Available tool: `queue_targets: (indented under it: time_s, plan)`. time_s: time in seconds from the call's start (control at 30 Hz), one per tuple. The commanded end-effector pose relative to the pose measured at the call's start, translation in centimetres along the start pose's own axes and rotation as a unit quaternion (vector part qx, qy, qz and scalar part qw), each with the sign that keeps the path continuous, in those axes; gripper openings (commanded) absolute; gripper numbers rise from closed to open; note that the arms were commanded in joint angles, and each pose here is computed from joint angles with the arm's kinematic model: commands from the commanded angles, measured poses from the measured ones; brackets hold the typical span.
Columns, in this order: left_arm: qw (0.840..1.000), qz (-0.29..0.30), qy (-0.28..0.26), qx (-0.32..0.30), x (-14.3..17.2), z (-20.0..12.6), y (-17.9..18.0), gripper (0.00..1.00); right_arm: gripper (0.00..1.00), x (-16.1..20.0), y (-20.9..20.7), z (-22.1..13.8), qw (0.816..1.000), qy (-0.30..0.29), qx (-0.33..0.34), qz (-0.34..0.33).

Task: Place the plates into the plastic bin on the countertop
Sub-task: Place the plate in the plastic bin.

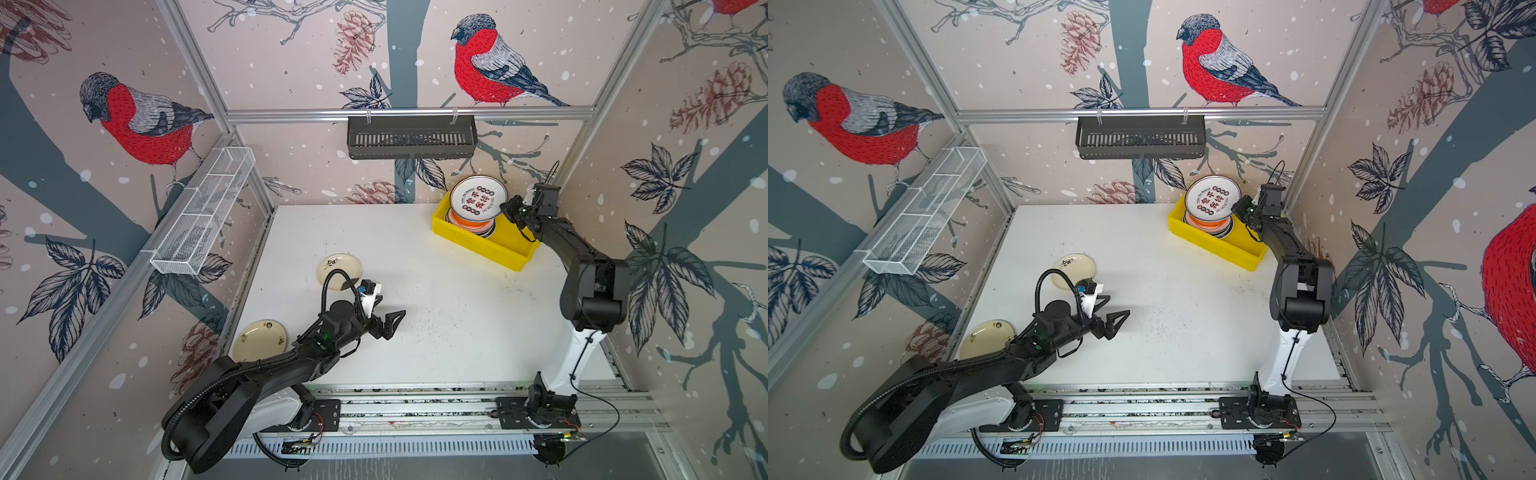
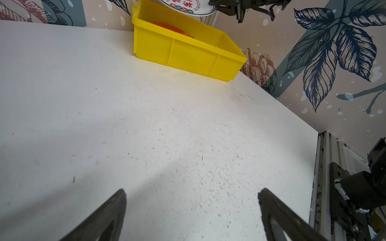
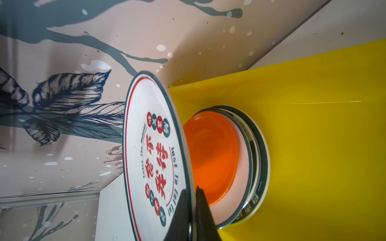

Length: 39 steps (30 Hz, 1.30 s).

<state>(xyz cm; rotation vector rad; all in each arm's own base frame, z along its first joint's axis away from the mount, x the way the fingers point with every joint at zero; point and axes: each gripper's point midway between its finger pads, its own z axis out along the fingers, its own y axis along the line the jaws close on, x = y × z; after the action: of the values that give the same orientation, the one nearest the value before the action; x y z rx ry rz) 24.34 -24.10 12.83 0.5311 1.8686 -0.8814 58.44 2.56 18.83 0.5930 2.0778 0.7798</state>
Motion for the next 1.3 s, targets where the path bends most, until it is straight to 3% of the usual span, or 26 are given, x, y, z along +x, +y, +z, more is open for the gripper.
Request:
queue_targets:
  time_s: [0.0,0.23,0.77,0.97,1.07,1.13,1.27]
  plan:
    - [1.000,0.005,-0.019,-0.002,-1.0,0.0,0.0,0.98,0.00,0.6,-0.4,1.4,1.000,0.013,0.012,-0.006]
    - [1.000,0.006,-0.021,-0.008,-1.1,-0.1,0.1,0.98,0.00,2.9,-2.2,3.1,0.999,0.034,0.028,0.010]
    - [1.000,0.004,-0.025,-0.012,-1.3,-0.3,0.2,0.98,0.00,3.8,-6.6,3.6,0.992,0.044,0.107,0.055]
    - [1.000,0.004,-0.024,-0.013,-1.2,-0.3,0.2,0.98,0.01,4.5,-6.1,4.5,0.992,0.062,0.100,0.047]
    - [1.000,0.004,-0.023,-0.014,-1.2,-0.3,0.3,0.98,0.19,4.8,-5.7,5.1,0.991,0.071,0.108,0.029]
    - [1.000,0.005,-0.024,-0.015,-1.2,-0.4,0.3,0.98,0.48,4.9,-5.5,5.2,0.990,0.074,0.120,0.017]
    - [0.999,0.005,-0.023,-0.022,-1.1,-0.4,0.6,0.98,0.74,4.3,-5.1,4.4,0.988,0.063,0.142,0.001]
